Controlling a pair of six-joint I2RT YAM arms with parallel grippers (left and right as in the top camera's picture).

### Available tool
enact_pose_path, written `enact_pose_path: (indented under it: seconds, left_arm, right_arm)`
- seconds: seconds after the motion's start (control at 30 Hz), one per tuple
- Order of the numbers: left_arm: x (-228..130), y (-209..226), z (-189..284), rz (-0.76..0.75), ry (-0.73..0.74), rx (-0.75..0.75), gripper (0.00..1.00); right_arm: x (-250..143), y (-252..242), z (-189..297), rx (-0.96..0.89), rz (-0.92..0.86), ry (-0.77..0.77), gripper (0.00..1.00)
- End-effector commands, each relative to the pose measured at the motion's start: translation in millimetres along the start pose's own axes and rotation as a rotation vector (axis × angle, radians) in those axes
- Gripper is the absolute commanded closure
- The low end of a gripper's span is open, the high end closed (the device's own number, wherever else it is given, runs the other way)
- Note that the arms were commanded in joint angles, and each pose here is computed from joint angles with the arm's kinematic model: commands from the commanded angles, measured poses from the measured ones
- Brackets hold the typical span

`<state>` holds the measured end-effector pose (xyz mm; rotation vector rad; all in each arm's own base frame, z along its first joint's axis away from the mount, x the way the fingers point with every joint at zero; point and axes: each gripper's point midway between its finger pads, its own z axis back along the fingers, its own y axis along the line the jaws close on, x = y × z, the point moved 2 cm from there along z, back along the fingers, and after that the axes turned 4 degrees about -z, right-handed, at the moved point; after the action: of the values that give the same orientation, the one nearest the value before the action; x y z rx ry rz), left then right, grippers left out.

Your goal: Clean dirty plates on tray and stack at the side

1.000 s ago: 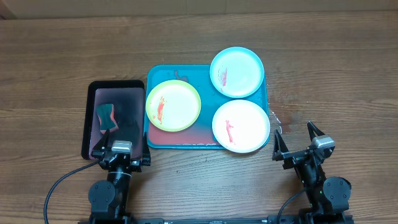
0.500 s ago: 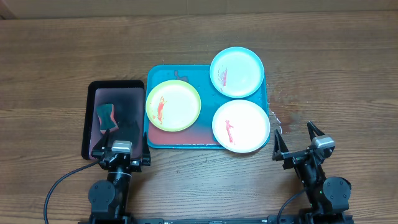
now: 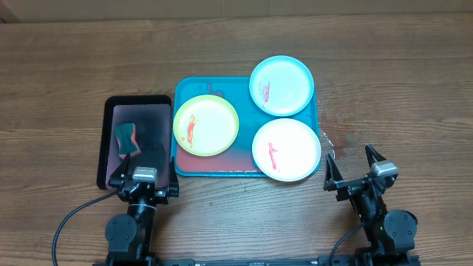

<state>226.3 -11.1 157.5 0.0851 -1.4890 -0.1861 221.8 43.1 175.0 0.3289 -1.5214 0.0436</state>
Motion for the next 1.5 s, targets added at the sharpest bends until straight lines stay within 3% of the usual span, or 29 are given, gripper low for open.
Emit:
enact_pose_path:
  seconds: [0.0,1.47]
  left_arm:
    - [0.6,-2.7,0.3,0.000,-0.009,-0.016,0.00]
    - [1.8,-3.6,0.3,0.000,-0.015,-0.022,0.00]
  right_arm:
    - [-2.7,0.7,-0.2,0.007,0.007,0.000,0.00]
    - [-2.1,-1.7,-0.2,-0.009,0.007,-0.003,0.00]
